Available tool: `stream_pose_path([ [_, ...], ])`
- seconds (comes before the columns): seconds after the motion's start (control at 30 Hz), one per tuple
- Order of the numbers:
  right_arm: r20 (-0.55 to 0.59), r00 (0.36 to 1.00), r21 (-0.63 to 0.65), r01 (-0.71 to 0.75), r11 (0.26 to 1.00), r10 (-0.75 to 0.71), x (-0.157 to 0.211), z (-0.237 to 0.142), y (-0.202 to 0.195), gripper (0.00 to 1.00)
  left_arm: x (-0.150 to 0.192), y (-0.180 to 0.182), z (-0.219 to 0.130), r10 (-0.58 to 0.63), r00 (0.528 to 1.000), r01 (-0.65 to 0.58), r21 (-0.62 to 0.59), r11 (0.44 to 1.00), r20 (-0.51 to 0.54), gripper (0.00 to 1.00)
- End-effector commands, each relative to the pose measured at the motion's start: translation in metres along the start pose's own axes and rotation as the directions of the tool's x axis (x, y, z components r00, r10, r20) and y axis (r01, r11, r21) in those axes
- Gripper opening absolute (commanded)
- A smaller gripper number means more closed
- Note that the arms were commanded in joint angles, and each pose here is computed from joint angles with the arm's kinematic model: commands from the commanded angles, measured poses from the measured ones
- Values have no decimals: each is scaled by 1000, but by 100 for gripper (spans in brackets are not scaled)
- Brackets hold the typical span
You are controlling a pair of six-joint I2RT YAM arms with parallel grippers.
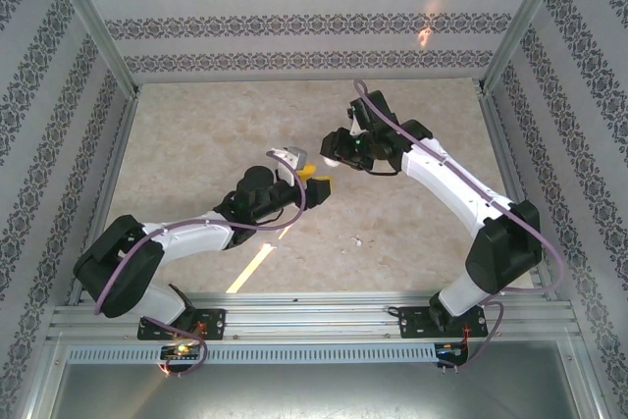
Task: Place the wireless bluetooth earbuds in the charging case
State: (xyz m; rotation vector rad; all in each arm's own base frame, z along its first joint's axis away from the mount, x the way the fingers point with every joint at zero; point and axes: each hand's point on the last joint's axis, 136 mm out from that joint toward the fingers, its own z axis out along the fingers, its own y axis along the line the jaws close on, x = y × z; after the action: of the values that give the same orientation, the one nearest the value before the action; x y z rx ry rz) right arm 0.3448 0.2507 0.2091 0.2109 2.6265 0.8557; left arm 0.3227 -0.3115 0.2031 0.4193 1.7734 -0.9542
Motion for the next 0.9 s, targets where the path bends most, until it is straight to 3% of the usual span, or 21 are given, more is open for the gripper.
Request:
stream_pose_path([
  [0.0, 18, 1000, -49, -8, 999, 9, 3, -16, 16, 41, -28, -17, 8, 2, 996, -8, 61, 998, 89, 65],
  [0.17, 25, 1000, -61, -9, 998, 10, 6, -23, 21, 41, -41, -17, 17, -39, 992, 32, 62, 998, 120, 58],
  [0.33, 32, 999, -64, 0, 998, 2, 7, -30, 24, 41, -54, -15, 22, -72, 986, 61, 73, 995, 154, 44],
  [0.5, 38, 999, -60, 7, 998, -5, 7, -33, 23, 41, -59, -13, 23, -94, 982, 80, 89, 993, 164, 39],
  [0.63, 46, 999, -78, 17, 997, -13, 6, -36, 28, 41, -61, -13, 21, -113, 979, 97, 103, 990, 170, 18],
  [0.73, 64, 997, -110, 42, 993, -35, 3, -41, 35, 45, -64, -15, 19, -120, 978, 101, 118, 988, 170, 2],
  [0.87, 123, 986, -200, 138, 970, -115, -3, -60, 56, 58, -69, -18, 11, -129, 976, 106, 138, 985, 174, 0],
])
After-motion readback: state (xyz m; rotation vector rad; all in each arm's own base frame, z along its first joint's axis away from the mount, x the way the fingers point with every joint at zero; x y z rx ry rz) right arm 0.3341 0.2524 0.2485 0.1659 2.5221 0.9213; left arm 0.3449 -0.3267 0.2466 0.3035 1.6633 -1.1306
